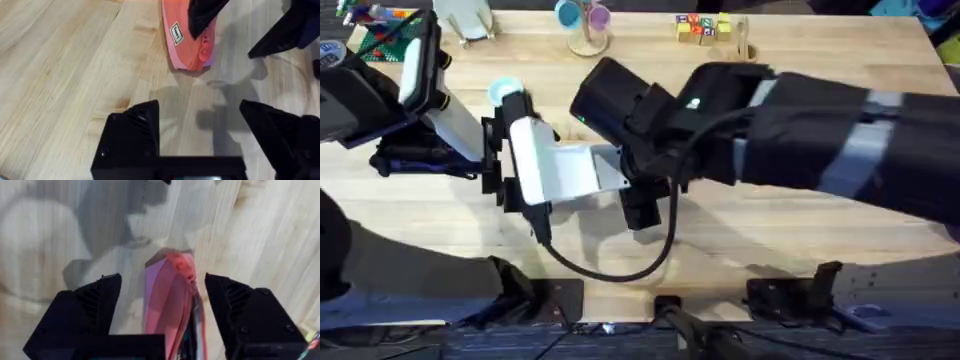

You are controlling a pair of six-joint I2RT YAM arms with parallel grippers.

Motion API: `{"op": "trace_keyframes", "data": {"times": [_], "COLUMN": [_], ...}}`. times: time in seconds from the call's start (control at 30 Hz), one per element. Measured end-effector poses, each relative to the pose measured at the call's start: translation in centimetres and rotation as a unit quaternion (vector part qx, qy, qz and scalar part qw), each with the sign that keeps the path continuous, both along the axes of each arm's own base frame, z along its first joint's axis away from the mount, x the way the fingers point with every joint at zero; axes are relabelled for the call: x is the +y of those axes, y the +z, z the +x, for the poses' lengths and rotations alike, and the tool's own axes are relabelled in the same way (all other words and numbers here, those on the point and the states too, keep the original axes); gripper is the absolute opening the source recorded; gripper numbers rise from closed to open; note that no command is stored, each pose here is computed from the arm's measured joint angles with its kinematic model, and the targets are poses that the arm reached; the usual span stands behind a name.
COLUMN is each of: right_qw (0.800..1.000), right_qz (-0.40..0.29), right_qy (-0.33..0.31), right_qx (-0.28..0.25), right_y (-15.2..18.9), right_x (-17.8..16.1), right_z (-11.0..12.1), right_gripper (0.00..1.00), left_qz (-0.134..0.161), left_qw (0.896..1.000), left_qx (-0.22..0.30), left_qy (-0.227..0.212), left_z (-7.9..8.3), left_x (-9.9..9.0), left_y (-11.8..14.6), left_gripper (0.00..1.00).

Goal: Unzip the bag, pick up the pens from the table one at a time and place them inside, then zip the bag closed.

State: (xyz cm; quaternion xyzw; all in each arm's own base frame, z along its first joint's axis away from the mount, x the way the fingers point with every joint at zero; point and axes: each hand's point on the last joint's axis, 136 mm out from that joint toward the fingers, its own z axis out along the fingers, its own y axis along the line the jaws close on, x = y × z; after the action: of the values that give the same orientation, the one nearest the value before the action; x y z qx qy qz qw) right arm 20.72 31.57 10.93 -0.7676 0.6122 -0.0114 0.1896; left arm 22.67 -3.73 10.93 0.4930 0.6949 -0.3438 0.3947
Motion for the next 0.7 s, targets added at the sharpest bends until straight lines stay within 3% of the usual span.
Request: {"op": "trace_keyframes", "data": {"times": [0.27,0.53,0.7], "right_qw": [0.999,0.999,0.999], "right_qz": [0.011,-0.003,-0.008], "right_qy": [0.039,0.036,0.026], "right_qx": [-0.032,-0.025,-0.022], "right_y": [-0.4,-1.5,-2.1], "right_x": [1.7,1.4,1.0], "right_z": [1.3,1.5,2.2], "right_gripper": [0.997,0.993,0.903], "left_qz": [0.000,0.000,-0.001], "left_qw": [1.000,1.000,1.000], "left_qx": [0.000,0.001,0.002], "left_qy": [0.000,0.000,0.000], "left_z": [0.0,0.0,0.0], "left_x": [0.0,0.0,0.0], "left_y": [0.0,0.0,0.0], "left_gripper": [0.995,0.995,0.995]}}
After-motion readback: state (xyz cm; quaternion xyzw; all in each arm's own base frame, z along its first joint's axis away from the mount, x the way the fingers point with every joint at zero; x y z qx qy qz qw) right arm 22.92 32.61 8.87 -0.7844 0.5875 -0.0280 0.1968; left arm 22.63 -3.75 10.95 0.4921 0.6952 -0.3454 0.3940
